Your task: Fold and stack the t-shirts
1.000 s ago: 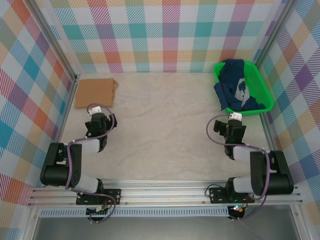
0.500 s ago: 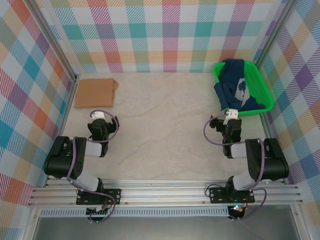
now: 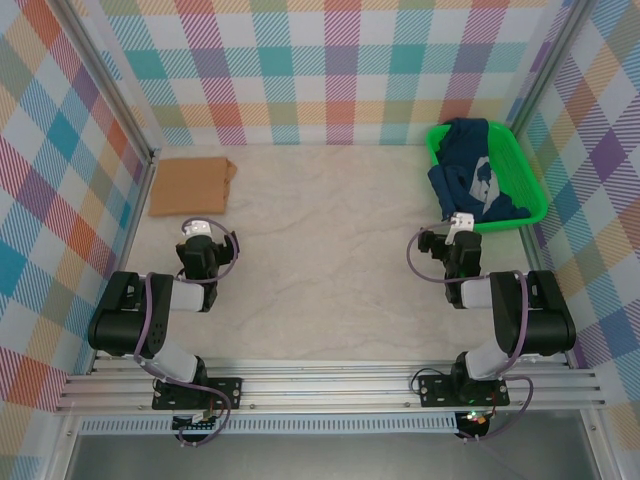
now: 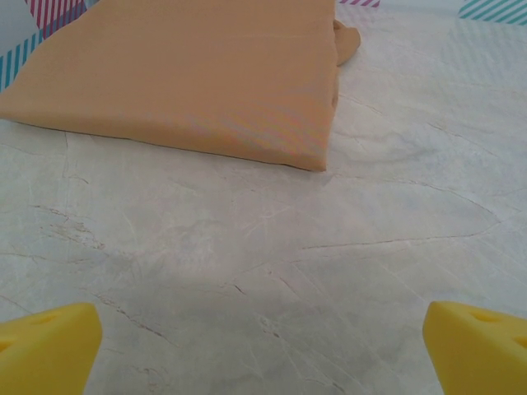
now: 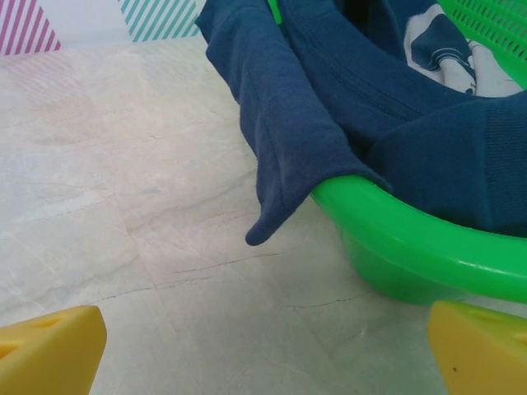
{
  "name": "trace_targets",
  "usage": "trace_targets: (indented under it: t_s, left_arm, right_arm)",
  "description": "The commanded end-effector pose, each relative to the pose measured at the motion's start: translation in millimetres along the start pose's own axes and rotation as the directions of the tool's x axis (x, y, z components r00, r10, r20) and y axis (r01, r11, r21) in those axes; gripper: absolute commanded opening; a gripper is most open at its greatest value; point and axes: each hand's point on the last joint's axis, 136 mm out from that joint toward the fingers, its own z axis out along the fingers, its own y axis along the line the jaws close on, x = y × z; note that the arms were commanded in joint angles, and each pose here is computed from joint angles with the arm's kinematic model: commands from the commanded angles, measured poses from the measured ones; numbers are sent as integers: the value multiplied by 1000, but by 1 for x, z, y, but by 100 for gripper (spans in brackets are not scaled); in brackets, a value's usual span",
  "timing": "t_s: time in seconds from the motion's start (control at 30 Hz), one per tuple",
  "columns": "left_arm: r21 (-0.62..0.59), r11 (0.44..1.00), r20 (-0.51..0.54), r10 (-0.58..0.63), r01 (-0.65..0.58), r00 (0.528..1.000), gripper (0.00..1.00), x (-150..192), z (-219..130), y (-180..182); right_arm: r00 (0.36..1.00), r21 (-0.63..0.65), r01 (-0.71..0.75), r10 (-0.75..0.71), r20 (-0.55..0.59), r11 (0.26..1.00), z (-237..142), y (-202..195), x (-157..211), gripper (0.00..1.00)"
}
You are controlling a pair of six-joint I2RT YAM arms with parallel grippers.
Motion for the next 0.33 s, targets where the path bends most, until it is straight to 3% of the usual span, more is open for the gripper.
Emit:
trace_targets:
  t_s: [0.0, 0.3]
  left_arm:
    - [4, 1000, 25, 12, -12, 1000, 100, -8, 0, -4]
    - [3, 1000, 25, 12, -12, 1000, 100, -8, 0, -4]
  right_arm:
    - [1000, -38, 23, -22, 20, 999, 1, 7, -10, 100]
    - [1000, -42, 19, -18, 18, 999, 2, 6, -10, 100]
